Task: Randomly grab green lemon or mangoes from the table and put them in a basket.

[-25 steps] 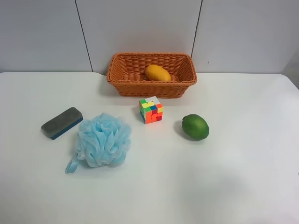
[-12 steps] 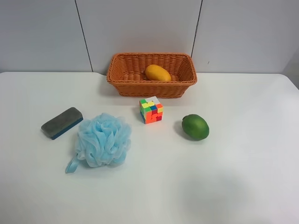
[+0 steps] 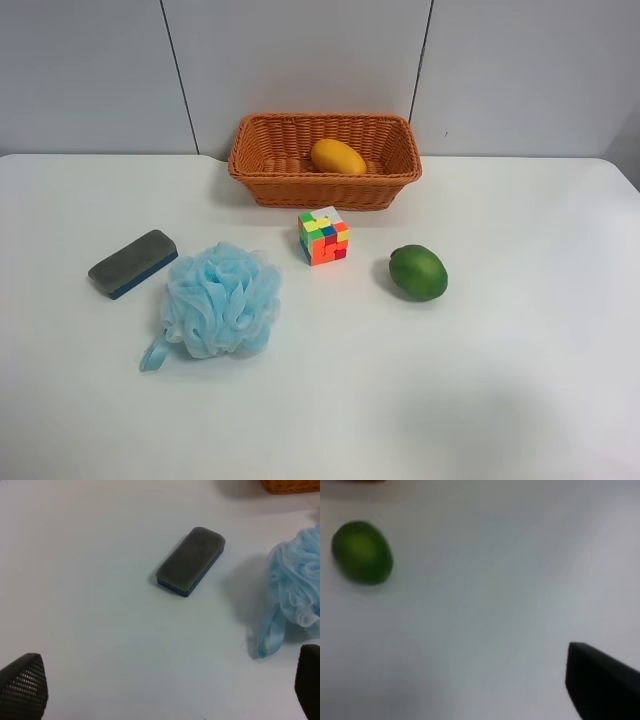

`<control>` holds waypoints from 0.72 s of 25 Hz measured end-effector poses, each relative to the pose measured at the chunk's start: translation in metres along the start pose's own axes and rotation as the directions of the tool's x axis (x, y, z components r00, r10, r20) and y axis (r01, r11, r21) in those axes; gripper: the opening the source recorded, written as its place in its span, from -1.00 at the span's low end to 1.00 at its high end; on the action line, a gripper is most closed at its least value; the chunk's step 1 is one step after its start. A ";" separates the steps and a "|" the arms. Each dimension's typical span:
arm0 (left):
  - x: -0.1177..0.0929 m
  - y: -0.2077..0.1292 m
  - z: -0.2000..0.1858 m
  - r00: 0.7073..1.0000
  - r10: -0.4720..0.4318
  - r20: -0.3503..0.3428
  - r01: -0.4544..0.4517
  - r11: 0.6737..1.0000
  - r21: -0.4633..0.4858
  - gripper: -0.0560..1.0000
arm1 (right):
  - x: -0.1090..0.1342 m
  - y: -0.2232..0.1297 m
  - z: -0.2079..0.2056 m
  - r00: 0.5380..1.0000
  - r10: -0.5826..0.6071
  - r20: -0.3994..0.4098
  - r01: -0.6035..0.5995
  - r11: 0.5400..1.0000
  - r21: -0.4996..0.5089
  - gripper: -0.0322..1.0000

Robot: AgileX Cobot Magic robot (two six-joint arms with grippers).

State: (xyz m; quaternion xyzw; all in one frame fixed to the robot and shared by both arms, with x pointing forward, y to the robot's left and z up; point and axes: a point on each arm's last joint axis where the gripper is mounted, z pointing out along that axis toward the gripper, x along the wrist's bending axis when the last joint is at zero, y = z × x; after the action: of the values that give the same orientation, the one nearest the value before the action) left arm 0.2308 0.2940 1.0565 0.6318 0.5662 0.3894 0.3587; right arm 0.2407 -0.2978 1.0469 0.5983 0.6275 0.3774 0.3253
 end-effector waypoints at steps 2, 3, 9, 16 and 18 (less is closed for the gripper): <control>0.000 0.000 0.000 1.000 0.000 0.000 0.000 1.000 0.000 0.99 | 0.000 -0.002 -0.004 0.998 0.034 0.057 -0.032 0.999 -0.037 0.98; 0.000 0.000 0.000 1.000 0.000 0.000 0.000 1.000 0.000 0.99 | 0.000 -0.003 -0.004 0.996 0.044 0.073 -0.041 0.998 -0.041 0.98; 0.000 0.000 0.000 1.000 0.000 0.000 0.000 1.000 0.000 0.99 | 0.000 -0.003 -0.004 0.995 0.053 0.090 -0.050 0.998 -0.042 0.98; 0.000 0.000 0.000 1.000 0.000 0.000 0.000 1.000 0.000 0.99 | 0.000 -0.003 -0.004 0.995 0.053 0.090 -0.050 0.998 -0.042 0.98; 0.000 0.000 0.000 1.000 0.000 0.000 0.000 1.000 0.000 0.99 | 0.000 -0.003 -0.004 0.995 0.053 0.090 -0.050 0.998 -0.042 0.98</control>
State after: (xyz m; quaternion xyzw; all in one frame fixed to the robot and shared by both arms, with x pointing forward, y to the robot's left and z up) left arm 0.2308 0.2940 1.0565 0.6318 0.5662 0.3894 0.3587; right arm 0.2356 -0.2979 1.0469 0.6242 0.5887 0.3706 0.3556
